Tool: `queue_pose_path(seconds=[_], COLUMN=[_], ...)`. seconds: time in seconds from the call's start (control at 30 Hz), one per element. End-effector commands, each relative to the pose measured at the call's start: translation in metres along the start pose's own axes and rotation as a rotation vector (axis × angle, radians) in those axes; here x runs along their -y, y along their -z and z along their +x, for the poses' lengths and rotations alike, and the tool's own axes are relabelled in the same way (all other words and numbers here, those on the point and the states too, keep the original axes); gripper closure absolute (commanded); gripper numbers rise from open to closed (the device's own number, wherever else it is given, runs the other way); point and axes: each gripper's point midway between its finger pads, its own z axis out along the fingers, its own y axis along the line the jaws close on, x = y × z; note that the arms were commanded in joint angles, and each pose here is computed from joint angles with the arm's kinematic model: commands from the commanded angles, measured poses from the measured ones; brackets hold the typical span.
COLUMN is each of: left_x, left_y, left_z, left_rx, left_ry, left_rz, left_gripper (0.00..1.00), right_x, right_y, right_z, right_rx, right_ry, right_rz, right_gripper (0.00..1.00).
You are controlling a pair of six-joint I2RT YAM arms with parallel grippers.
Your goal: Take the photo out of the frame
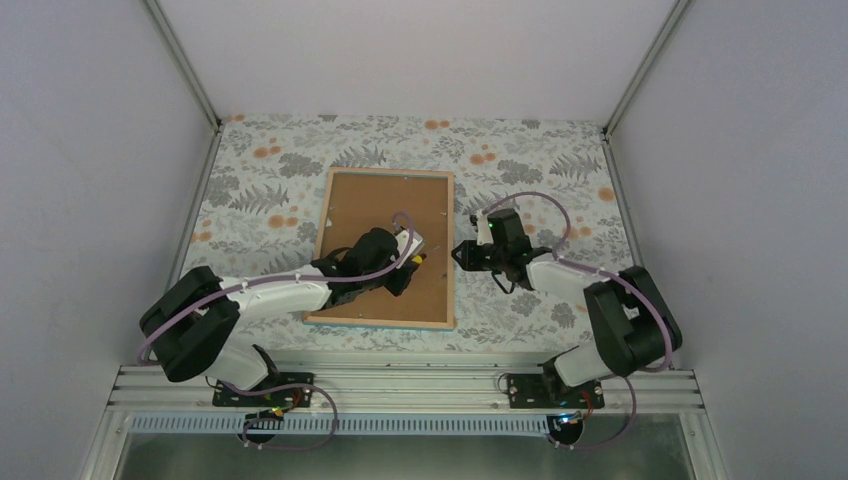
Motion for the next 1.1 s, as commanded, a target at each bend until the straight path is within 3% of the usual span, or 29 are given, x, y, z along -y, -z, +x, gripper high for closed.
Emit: queue_pose_path(seconds=[0.0,0.37,1.07], left_x=[0.005,0.015,0.043], left_y=[0.0,-0.005,-0.011], left_z=[0.003,0.023,0.035], left_rx=[-0.045,-0.113,-0.162], left_ry=[-0.01,0.004,-0.026], left_rz=[0.03,0.083,0.126], left_gripper=[0.98,0.98,0.98], right_x=[-0.017,-0.011,-0.001], right_y=[-0.01,-0.032,-0.035], right_z=[-0.01,-0.001,0.005], right_rx=[0.003,-0.054,-0.054], right_ry=[0.051,0.05,0.073], right_rz=[-0.057,-0.02,0.083], right_gripper=[0.75,0.75,0.95])
